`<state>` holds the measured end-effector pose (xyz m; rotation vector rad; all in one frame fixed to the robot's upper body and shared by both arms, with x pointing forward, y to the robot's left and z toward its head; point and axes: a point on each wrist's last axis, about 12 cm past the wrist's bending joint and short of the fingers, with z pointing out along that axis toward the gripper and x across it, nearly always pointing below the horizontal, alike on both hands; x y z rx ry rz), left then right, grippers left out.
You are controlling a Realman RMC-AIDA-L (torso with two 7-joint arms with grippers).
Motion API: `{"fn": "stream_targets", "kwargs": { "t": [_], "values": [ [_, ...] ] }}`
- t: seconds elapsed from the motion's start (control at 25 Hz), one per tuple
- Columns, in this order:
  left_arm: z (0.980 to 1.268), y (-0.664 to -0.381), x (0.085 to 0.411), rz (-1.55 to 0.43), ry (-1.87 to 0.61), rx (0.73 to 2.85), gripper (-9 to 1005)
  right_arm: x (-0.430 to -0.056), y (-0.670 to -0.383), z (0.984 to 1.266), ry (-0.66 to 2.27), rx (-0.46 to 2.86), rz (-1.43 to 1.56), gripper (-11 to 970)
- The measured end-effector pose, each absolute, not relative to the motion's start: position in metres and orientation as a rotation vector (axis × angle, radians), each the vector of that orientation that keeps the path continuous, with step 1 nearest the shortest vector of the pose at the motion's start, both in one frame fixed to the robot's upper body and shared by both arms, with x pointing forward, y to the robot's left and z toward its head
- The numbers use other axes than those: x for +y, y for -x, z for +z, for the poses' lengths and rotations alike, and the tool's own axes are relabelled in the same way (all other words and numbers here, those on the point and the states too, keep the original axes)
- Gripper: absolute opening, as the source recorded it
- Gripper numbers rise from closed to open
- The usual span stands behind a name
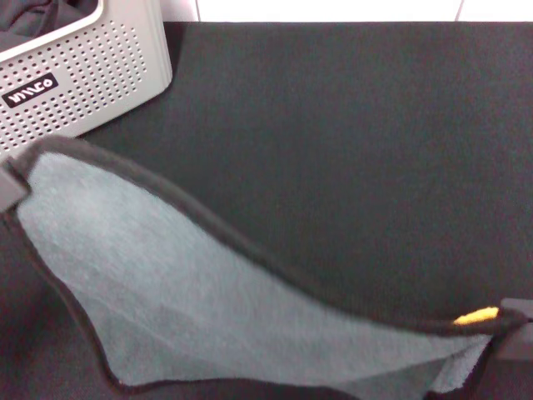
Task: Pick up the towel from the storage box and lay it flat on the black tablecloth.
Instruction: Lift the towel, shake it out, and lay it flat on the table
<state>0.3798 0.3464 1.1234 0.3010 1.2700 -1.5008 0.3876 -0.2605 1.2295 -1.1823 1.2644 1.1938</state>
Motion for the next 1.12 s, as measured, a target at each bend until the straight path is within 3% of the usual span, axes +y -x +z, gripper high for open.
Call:
{"fn": "stream_targets", "kwargs": {
  "t": [0.48, 0.8, 1.12],
  "values": [
    [1.133, -0.372, 0.342, -1.549, -0.347, 1.283, 13, -0.261, -0.392, 1.221, 1.101, 1.240, 1.329, 17],
    [1.093, -0.440, 0.313, -1.640, -0.263, 1.341, 13, -0.279, -0.440, 1.168, 0.900, 1.360, 1.398, 28],
    [1.083, -0.487, 0.272, -1.535, -0.310, 1.446, 13, -0.282, -0.490, 1.131, 0.855, 1.456, 1.377, 38]
  ]
}}
